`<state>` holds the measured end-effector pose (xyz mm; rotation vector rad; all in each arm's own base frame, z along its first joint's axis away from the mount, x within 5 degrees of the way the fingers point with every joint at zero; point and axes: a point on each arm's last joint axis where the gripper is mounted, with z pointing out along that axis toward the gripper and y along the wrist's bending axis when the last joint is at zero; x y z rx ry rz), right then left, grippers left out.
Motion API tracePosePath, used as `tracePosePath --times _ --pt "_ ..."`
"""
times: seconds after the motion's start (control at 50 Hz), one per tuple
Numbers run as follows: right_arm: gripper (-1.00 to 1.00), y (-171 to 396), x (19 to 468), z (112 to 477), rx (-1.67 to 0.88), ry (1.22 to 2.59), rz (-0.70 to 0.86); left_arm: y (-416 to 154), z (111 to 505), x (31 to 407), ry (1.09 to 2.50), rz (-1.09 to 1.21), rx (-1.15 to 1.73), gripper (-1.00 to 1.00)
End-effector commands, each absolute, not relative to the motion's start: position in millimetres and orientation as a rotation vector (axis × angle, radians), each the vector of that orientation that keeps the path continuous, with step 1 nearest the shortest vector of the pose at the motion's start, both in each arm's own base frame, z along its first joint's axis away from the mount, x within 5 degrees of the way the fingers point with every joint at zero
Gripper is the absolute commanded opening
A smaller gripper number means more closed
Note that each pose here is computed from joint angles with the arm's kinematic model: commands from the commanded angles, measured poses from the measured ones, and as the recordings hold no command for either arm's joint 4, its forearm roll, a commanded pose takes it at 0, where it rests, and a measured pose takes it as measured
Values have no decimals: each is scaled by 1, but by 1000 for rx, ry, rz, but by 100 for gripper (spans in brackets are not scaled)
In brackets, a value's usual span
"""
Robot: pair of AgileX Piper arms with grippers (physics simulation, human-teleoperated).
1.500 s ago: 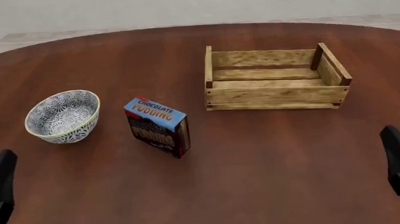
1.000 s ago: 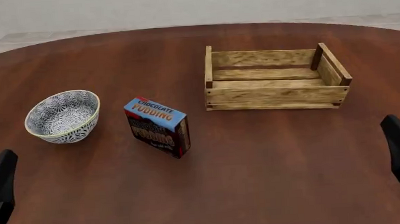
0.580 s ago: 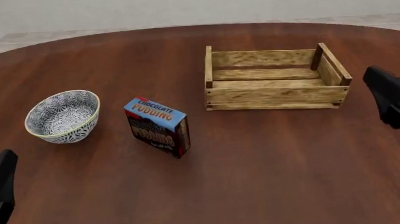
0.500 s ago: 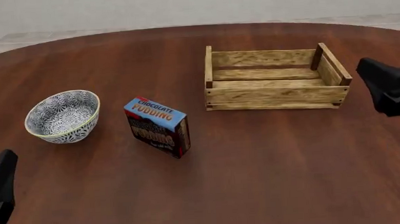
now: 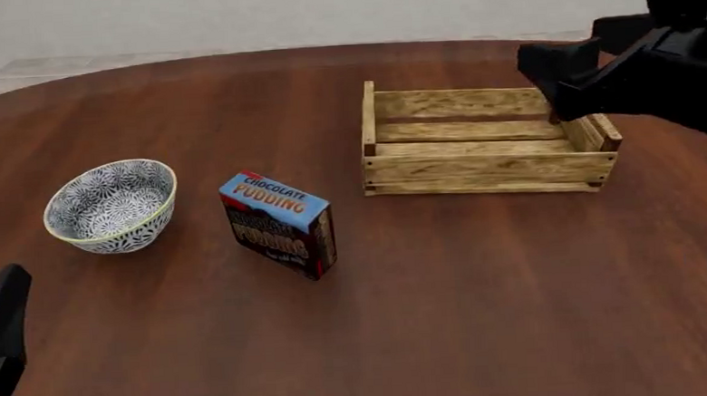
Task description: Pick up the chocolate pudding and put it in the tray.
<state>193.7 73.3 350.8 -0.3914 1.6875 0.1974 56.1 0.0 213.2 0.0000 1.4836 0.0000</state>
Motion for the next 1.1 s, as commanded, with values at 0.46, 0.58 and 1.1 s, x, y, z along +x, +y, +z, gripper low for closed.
tracePosePath --times 0.46,0.58,1.1 --pt "100 149 249 355 -602 1753 292 0 213 56 1484 0 0 100" --pt "100 161 256 355 -600 1769 326 0 213 56 1484 0 0 100" --pt "100 218 281 323 -723 1824 371 0 213 56 1484 0 0 100"
